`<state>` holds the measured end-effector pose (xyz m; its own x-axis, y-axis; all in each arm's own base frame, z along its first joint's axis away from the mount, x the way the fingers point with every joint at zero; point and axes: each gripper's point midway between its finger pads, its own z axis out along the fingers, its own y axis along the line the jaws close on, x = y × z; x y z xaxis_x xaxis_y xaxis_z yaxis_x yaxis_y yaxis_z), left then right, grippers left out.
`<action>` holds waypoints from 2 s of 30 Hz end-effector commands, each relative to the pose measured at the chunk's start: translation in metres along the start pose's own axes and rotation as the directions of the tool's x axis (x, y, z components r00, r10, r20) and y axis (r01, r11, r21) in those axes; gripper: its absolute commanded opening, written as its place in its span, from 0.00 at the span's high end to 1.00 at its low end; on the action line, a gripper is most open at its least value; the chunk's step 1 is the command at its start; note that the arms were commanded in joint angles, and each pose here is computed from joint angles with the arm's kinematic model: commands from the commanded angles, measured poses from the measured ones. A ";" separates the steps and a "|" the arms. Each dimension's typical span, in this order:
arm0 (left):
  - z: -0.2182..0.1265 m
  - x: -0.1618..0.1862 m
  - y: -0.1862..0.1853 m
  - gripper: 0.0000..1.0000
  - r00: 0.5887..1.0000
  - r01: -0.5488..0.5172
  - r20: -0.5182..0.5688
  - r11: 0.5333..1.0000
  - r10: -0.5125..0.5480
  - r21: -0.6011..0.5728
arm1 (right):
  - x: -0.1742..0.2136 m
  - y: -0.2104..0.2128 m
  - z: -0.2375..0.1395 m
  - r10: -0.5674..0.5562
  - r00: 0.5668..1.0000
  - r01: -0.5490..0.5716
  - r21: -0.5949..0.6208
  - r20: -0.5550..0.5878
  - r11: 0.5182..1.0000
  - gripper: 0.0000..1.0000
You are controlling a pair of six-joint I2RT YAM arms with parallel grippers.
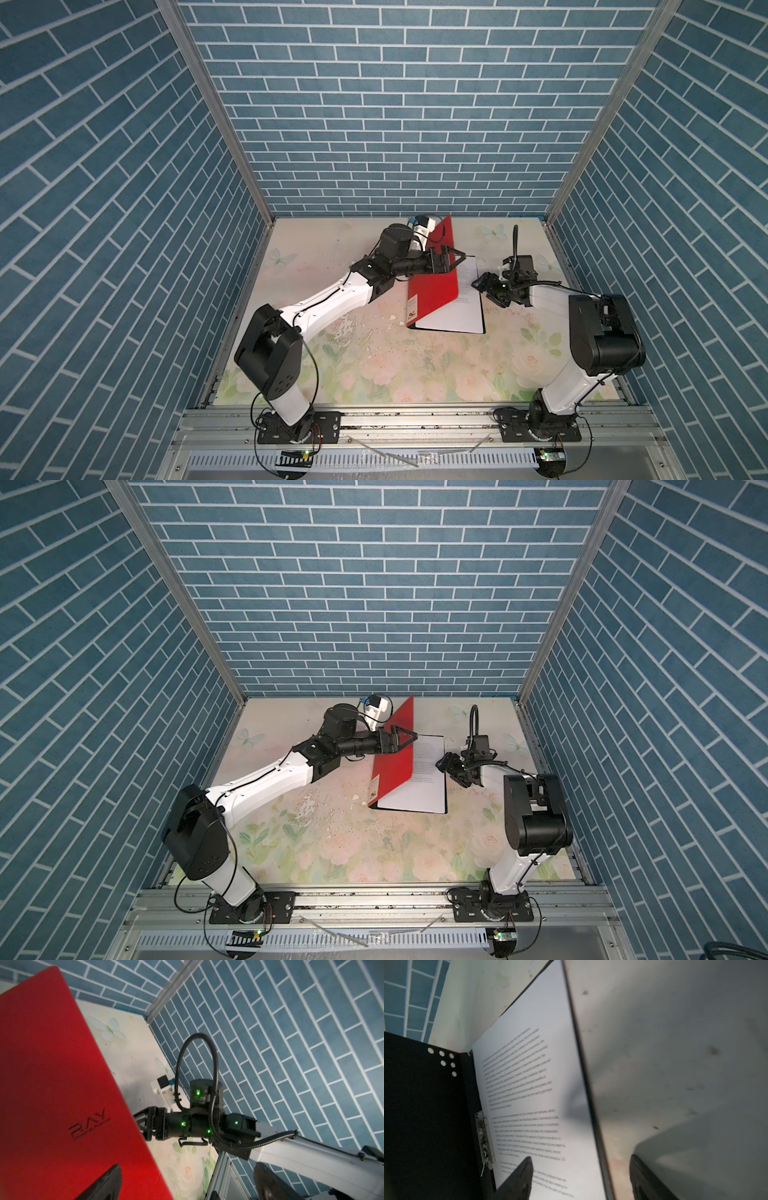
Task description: Put the files into the folder
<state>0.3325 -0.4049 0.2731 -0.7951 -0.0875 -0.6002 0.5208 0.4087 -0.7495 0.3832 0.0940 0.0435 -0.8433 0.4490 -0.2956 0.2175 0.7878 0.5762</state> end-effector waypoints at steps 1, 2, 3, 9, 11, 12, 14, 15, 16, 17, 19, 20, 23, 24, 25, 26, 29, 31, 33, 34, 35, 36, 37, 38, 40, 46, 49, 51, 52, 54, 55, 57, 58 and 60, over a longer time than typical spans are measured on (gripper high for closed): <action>0.022 0.019 0.009 0.00 0.997 -0.014 -0.074 1.000 0.012 -0.020 | 0.003 -0.035 -0.029 0.028 1.000 -0.030 0.111 0.013 0.993 0.26; 0.028 0.022 0.011 0.00 0.996 -0.009 -0.084 1.000 0.008 -0.018 | 0.000 -0.039 -0.036 0.023 0.999 -0.026 0.128 0.027 0.991 0.26; 0.035 0.026 0.012 0.00 0.995 -0.008 -0.097 1.000 0.006 -0.016 | -0.003 -0.044 -0.046 0.014 0.999 -0.020 0.151 0.045 0.988 0.26; 0.049 0.029 0.017 0.00 0.993 -0.032 -0.114 0.999 0.028 -0.030 | -0.015 -0.072 -0.096 -0.060 0.985 0.004 0.331 0.160 0.943 0.23; 0.041 0.031 0.027 0.00 0.989 -0.083 -0.128 0.992 0.070 -0.100 | -0.021 -0.077 -0.109 -0.093 0.973 0.007 0.376 0.210 0.927 0.21; 0.034 0.032 0.034 0.00 0.986 -0.111 -0.139 0.984 0.092 -0.140 | -0.024 -0.078 -0.115 -0.114 0.964 0.013 0.386 0.241 0.922 0.21; 0.019 0.035 0.053 0.00 0.982 -0.143 -0.153 0.964 0.110 -0.226 | -0.032 -0.076 -0.126 -0.155 0.936 0.019 0.393 0.317 0.919 0.21; 0.008 0.036 0.064 0.00 0.982 -0.154 -0.152 0.950 0.115 -0.272 | -0.036 -0.076 -0.133 -0.177 0.913 0.018 0.396 0.367 0.918 0.20; -0.002 0.036 0.077 0.00 0.982 -0.159 -0.145 0.934 0.117 -0.320 | -0.040 -0.075 -0.138 -0.195 0.892 0.021 0.395 0.408 0.918 0.20; -0.015 0.037 0.090 0.00 0.982 -0.169 -0.138 0.913 0.126 -0.370 | -0.043 -0.074 -0.144 -0.220 0.863 0.025 0.397 0.456 0.918 0.20; -0.042 0.036 0.117 0.00 0.983 -0.179 -0.124 0.859 0.136 -0.480 | -0.050 -0.074 -0.154 -0.268 0.799 0.034 0.405 0.539 0.914 0.19; -0.058 0.035 0.131 0.00 0.982 -0.188 -0.121 0.824 0.145 -0.534 | -0.052 -0.074 -0.157 -0.299 0.768 0.048 0.413 0.567 0.909 0.19; -0.103 0.039 0.164 0.00 0.977 -0.214 -0.134 0.710 0.168 -0.671 | -0.057 -0.070 -0.162 -0.380 0.665 0.108 0.421 0.643 0.901 0.16; -0.117 0.040 0.172 0.00 0.974 -0.223 -0.142 0.671 0.174 -0.707 | -0.059 -0.068 -0.162 -0.405 0.632 0.132 0.422 0.661 0.897 0.15; -0.133 0.042 0.181 0.00 0.973 -0.226 -0.148 0.625 0.176 -0.747 | -0.060 -0.067 -0.163 -0.428 0.601 0.152 0.429 0.676 0.891 0.15; -0.147 0.043 0.186 0.00 0.972 -0.229 -0.149 0.585 0.183 -0.778 | -0.061 -0.068 -0.161 -0.443 0.589 0.162 0.438 0.676 0.884 0.15; -0.195 0.045 0.206 0.00 0.972 -0.206 -0.129 0.452 0.195 -0.868 | -0.067 -0.075 -0.153 -0.479 0.567 0.167 0.476 0.670 0.863 0.15; -0.224 0.048 0.215 0.00 0.977 -0.156 -0.078 0.415 0.198 -0.896 | -0.070 -0.079 -0.143 -0.496 0.554 0.178 0.487 0.669 0.855 0.15; -0.247 0.048 0.221 0.00 0.976 -0.099 -0.010 0.402 0.218 -0.910 | -0.073 -0.082 -0.131 -0.507 0.544 0.195 0.487 0.669 0.851 0.15; -0.257 0.048 0.224 0.00 0.973 -0.073 0.020 0.391 0.230 -0.917 | -0.074 -0.083 -0.126 -0.512 0.539 0.205 0.486 0.668 0.850 0.15; -0.268 0.048 0.226 0.00 0.967 -0.050 0.049 0.377 0.249 -0.925 | -0.076 -0.083 -0.120 -0.512 0.537 0.214 0.479 0.670 0.852 0.15; -0.278 0.050 0.230 0.00 0.963 -0.029 0.070 0.361 0.258 -0.932 | -0.076 -0.082 -0.117 -0.516 0.551 0.225 0.479 0.656 0.849 0.15; -0.285 0.052 0.232 0.00 0.961 -0.018 0.080 0.347 0.265 -0.938 | -0.077 -0.082 -0.115 -0.517 0.568 0.228 0.481 0.641 0.847 0.15; -0.292 0.053 0.235 0.00 0.958 -0.009 0.088 0.332 0.274 -0.943 | -0.079 -0.082 -0.113 -0.518 0.572 0.233 0.479 0.636 0.846 0.15; -0.303 0.054 0.240 0.00 0.954 -0.002 0.088 0.302 0.285 -0.953 | -0.078 -0.079 -0.106 -0.530 0.577 0.267 0.470 0.621 0.841 0.16; -0.337 0.049 0.260 0.00 0.952 0.060 0.099 0.140 0.290 -0.988 | -0.078 -0.079 -0.092 -0.541 0.593 0.305 0.456 0.596 0.836 0.15; -0.352 0.041 0.271 0.00 0.939 0.082 0.101 0.072 0.330 -0.994 | -0.077 -0.078 -0.090 -0.543 0.597 0.312 0.452 0.590 0.835 0.14; -0.357 0.032 0.276 0.00 0.926 0.069 0.082 0.049 0.369 -0.996 | -0.077 -0.078 -0.090 -0.542 0.597 0.310 0.453 0.591 0.836 0.14; -0.358 0.030 0.279 0.00 0.919 0.063 0.074 0.041 0.387 -0.997 | -0.079 -0.076 -0.091 -0.543 0.585 0.313 0.450 0.602 0.836 0.12; -0.357 0.027 0.289 0.00 0.909 0.037 0.048 0.032 0.415 -0.999 | -0.079 -0.077 -0.091 -0.544 0.589 0.312 0.452 0.598 0.836 0.01; -0.357 0.027 0.294 0.00 0.905 0.038 0.048 0.032 0.422 -0.999 | -0.078 -0.077 -0.090 -0.543 0.589 0.314 0.450 0.599 0.836 0.01; -0.353 0.026 0.304 0.00 0.893 0.048 0.066 0.052 0.445 -0.997 | -0.079 -0.077 -0.091 -0.543 0.588 0.314 0.450 0.600 0.836 0.01; -0.350 0.024 0.307 0.00 0.883 0.048 0.075 0.071 0.463 -0.996 | -0.078 -0.077 -0.090 -0.543 0.591 0.312 0.451 0.596 0.836 0.01; -0.345 0.019 0.309 0.00 0.844 0.057 0.105 0.107 0.527 -0.993 | -0.078 -0.077 -0.090 -0.543 0.591 0.313 0.451 0.597 0.836 0.01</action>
<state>0.3521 0.0373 0.1040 -0.5221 0.0221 -0.8526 -0.3122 0.9254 0.2151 0.3763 -0.0395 0.0754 -0.3644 0.1290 -0.9223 0.1595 0.9844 0.0747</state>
